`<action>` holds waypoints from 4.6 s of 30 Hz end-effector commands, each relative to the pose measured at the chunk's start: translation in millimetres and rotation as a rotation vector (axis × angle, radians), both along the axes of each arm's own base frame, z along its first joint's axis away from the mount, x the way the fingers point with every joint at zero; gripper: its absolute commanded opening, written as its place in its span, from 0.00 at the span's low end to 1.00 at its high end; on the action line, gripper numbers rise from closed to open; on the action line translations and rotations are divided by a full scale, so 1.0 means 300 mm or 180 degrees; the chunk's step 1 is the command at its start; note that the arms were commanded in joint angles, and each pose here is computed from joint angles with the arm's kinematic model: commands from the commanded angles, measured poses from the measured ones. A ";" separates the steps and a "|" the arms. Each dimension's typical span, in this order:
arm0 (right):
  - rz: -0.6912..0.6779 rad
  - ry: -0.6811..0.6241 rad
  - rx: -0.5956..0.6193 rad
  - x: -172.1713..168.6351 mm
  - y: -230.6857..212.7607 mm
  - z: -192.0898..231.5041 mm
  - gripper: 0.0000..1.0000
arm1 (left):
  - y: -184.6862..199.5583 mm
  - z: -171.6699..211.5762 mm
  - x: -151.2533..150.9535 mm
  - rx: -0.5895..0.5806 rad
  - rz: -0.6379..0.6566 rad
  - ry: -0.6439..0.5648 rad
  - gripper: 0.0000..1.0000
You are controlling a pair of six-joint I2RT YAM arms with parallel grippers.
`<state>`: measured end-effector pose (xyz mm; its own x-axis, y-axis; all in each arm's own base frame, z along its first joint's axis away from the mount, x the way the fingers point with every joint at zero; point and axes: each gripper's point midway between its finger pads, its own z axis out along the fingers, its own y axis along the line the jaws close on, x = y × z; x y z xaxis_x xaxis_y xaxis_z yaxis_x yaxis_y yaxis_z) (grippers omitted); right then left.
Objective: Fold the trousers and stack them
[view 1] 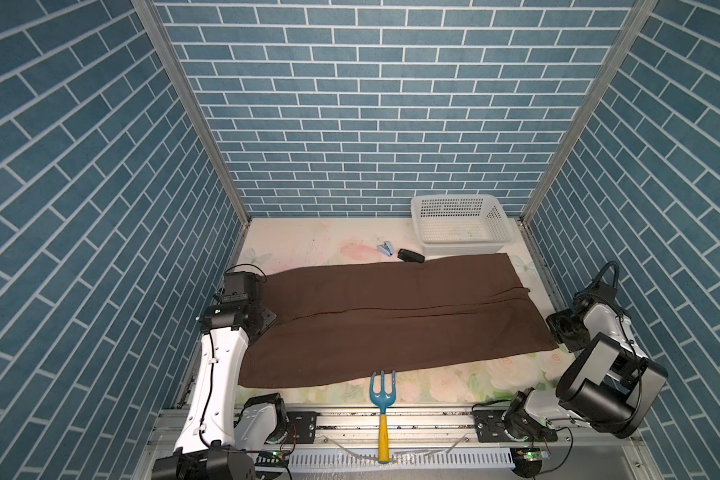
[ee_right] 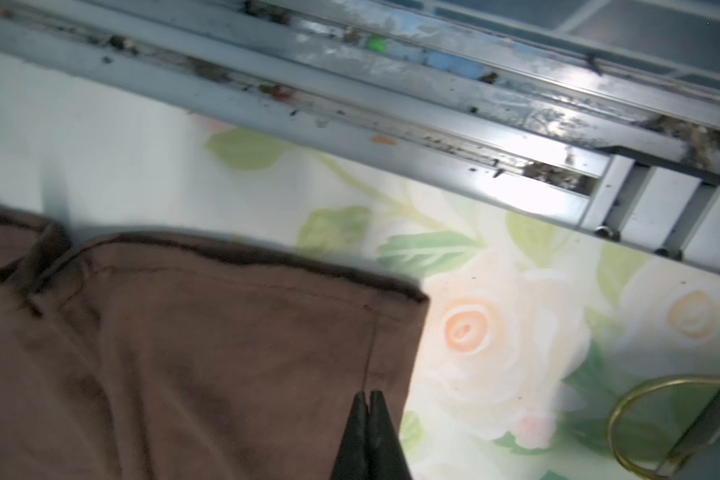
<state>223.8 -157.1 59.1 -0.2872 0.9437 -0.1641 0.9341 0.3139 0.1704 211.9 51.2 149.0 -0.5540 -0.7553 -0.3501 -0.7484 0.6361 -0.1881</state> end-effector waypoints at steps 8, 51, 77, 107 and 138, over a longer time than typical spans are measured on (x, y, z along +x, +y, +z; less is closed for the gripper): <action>-0.0261 0.0159 0.0218 -0.058 0.000 -0.117 0.42 | -0.005 -0.070 -0.119 -0.0258 0.0276 0.0424 0.73; -0.0362 -0.0291 0.0520 0.010 0.039 -0.193 0.00 | 0.099 -0.378 -0.284 -0.0350 0.1284 0.1227 0.99; -0.0379 -0.0383 0.0434 0.029 0.010 -0.137 0.00 | 0.231 -0.297 -0.136 -0.0130 0.1309 0.0600 0.00; -0.0170 -0.1422 -0.1091 0.265 -0.106 0.516 0.00 | 0.461 0.234 -0.105 0.0494 0.1532 -0.0055 0.00; 0.0665 -0.1441 -0.1784 0.764 -0.040 0.534 0.00 | 0.585 0.098 0.178 0.0162 0.1335 -0.0214 0.00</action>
<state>420.1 -107.7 157.2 -0.4649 0.7181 -0.5179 0.6757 0.6658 0.3166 244.2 169.6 152.4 -0.2530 -0.9502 -0.1819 -0.9328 0.2895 -0.2148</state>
